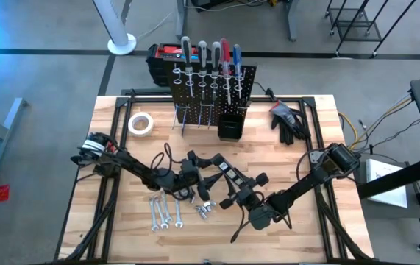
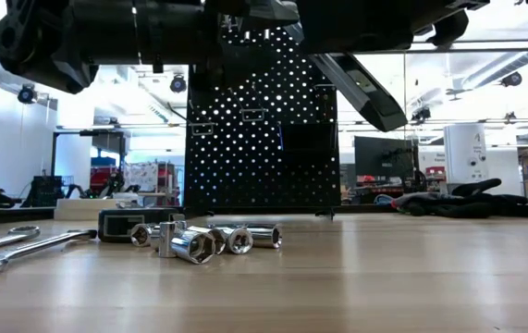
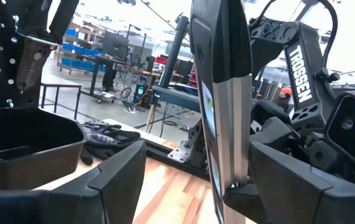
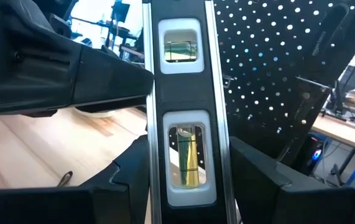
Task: Hang tools onto peg board
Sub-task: Hang the spirit level on the peg board
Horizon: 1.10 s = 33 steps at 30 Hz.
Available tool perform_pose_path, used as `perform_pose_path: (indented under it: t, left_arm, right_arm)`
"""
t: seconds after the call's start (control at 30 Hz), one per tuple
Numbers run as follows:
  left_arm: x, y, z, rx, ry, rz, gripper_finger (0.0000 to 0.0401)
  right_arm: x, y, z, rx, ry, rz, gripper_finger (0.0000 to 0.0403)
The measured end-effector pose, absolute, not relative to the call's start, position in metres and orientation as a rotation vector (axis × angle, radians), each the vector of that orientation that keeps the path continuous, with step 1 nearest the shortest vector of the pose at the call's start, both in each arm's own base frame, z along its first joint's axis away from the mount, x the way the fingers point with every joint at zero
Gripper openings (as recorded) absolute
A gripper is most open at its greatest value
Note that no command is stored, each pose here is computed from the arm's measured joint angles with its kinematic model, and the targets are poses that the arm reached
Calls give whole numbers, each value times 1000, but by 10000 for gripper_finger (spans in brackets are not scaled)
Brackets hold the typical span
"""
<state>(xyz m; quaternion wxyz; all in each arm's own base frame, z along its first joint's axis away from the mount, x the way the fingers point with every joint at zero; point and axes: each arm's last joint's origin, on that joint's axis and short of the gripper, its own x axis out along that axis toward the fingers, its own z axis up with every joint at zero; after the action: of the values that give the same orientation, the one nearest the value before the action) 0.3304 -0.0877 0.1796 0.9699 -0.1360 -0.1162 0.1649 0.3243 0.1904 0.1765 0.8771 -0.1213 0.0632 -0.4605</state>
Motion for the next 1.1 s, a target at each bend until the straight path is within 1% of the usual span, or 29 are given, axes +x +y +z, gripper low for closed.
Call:
perform_pose_path:
  t: [0.17, 0.33, 0.43, 0.5, 0.57, 0.63, 0.77, 0.8, 0.97, 1.03, 1.1]
  left_arm:
    - [336, -83, 180, -271, -215, 328, 267]
    - [342, -82, 184, -277, -213, 309, 267]
    - [348, -82, 188, -271, -208, 312, 258]
    - [350, -83, 190, -268, -197, 311, 238]
    - [352, -84, 190, -253, -184, 295, 204]
    - [352, -84, 190, -249, -181, 285, 159]
    - [352, -85, 191, -236, -194, 257, 48]
    - [351, -85, 191, -227, -196, 251, 39]
    - [349, -84, 188, -210, -186, 249, 40]
    - [345, -83, 184, -202, -176, 251, 40]
    - [340, -82, 179, -186, -154, 254, 40]
  right_arm:
    - [326, 189, 177, -237, 124, -964, 161]
    - [332, 192, 186, -269, 142, -961, 161]
    - [333, 193, 187, -286, 151, -952, 161]
    - [333, 193, 188, -287, 151, -952, 161]
    - [333, 193, 187, -291, 153, -949, 161]
    - [333, 193, 187, -286, 151, -948, 161]
    - [333, 193, 187, -291, 154, -950, 161]
    - [333, 193, 187, -295, 156, -951, 161]
    - [335, 192, 186, -305, 162, -918, 162]
    - [336, 192, 186, -300, 161, -898, 180]
    - [336, 193, 186, -278, 150, -872, 208]
